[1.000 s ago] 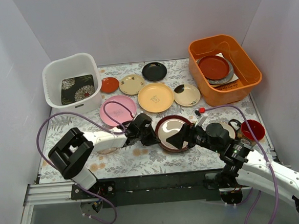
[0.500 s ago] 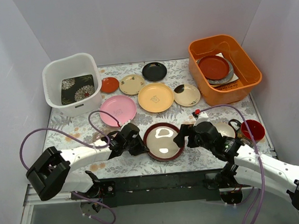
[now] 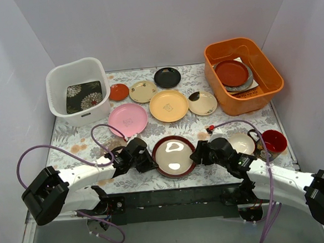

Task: Place the plates into the plastic bin on the countertop
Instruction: Move the plate to the center of the board, then pick up the plate at the center of the board.

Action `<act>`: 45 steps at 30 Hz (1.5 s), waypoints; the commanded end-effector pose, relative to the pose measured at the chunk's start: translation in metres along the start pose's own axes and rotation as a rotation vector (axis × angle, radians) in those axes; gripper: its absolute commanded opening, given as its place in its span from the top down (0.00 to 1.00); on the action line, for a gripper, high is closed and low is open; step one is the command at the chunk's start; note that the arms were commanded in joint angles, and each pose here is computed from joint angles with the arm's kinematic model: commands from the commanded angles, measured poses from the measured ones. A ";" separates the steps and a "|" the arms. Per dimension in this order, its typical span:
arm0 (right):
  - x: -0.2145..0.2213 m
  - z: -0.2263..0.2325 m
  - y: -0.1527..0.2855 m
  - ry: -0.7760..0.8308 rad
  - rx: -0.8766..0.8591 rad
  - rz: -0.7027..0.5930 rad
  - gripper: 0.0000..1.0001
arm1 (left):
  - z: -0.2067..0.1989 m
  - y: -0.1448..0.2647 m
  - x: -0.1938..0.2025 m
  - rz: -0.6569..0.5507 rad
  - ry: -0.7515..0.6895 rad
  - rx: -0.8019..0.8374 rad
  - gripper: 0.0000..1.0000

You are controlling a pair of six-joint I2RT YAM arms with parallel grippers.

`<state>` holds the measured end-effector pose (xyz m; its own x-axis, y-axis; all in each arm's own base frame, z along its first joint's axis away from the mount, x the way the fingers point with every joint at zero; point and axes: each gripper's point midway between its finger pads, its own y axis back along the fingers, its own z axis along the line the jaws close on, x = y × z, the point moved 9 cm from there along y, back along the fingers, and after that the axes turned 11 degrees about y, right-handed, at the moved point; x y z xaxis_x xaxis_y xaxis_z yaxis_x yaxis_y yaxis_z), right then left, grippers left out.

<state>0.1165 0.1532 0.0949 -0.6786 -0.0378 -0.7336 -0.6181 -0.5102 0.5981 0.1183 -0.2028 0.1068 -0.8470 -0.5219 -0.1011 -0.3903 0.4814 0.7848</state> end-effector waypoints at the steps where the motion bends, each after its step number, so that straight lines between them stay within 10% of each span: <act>1: -0.011 0.011 -0.005 -0.032 -0.120 -0.119 0.42 | 0.003 0.003 0.000 -0.013 -0.025 0.014 1.00; 3: -0.008 0.010 -0.006 -0.040 -0.122 -0.119 0.57 | 0.003 0.003 0.000 -0.016 -0.024 0.026 1.00; 9: -0.004 0.007 -0.008 -0.042 -0.124 -0.115 0.58 | 0.007 0.004 0.001 -0.020 -0.014 0.053 1.00; 25: 0.007 0.009 -0.015 -0.041 -0.171 -0.059 0.99 | 0.014 0.001 0.004 0.002 0.015 0.073 0.93; 37: 0.009 0.010 -0.014 -0.028 -0.198 -0.046 0.99 | 0.020 -0.004 -0.001 -0.077 0.063 0.055 0.60; 45: 0.012 0.013 -0.017 -0.022 -0.234 -0.017 0.99 | 0.015 -0.016 -0.002 -0.076 0.030 0.096 0.80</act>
<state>0.1219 0.1639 0.0777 -0.6927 0.0766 -0.7171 -0.6106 -0.5914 0.5267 0.1114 -0.1952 0.0927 -0.8158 -0.5736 -0.0733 -0.4315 0.5194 0.7376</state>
